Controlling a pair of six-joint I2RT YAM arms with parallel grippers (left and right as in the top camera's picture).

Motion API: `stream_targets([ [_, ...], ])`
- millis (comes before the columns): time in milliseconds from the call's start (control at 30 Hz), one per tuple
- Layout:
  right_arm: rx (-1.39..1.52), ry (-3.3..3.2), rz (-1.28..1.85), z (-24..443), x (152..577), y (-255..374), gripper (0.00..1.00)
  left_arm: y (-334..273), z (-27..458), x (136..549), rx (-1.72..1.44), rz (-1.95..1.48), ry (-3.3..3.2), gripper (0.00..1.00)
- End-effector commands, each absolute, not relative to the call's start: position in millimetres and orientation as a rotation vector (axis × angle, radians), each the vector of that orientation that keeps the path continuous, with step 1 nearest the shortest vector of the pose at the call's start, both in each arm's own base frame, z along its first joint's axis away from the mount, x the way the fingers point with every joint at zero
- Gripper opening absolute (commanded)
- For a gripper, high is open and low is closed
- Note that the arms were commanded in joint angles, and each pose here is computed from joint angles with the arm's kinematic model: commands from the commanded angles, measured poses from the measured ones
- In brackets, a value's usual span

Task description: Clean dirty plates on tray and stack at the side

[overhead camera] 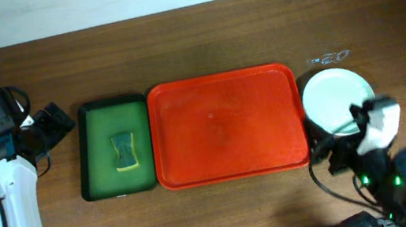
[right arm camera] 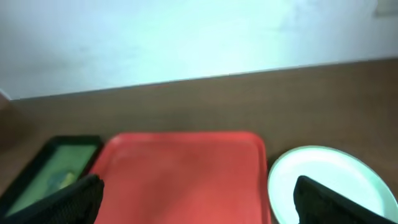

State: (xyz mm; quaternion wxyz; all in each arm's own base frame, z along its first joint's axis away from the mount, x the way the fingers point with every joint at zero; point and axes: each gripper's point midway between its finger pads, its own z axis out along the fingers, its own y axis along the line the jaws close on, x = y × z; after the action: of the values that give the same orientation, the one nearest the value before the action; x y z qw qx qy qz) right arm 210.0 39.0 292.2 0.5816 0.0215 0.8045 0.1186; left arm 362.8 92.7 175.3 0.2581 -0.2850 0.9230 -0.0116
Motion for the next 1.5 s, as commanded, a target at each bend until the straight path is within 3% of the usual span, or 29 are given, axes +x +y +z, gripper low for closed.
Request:
stream_targets([
  [0,0.071,1.767,0.304,271,206,34,0.98,93,184,364,-0.774,-0.044,2.477,0.99],
  [367,0.048,1.087,0.273,343,198,17,0.98,93,184,364,-0.774,-0.044,2.477,0.99],
  [700,0.071,1.273,0.234,255,233,12,0.98,93,184,364,-0.774,-0.044,2.477,0.99],
  [1000,-0.159,1.630,0.060,158,245,22,0.98,93,184,364,-0.774,-0.043,2.477,0.99],
  [1467,-0.217,1.620,0.001,159,245,22,0.98,93,184,364,-0.774,-0.044,2.477,0.99],
])
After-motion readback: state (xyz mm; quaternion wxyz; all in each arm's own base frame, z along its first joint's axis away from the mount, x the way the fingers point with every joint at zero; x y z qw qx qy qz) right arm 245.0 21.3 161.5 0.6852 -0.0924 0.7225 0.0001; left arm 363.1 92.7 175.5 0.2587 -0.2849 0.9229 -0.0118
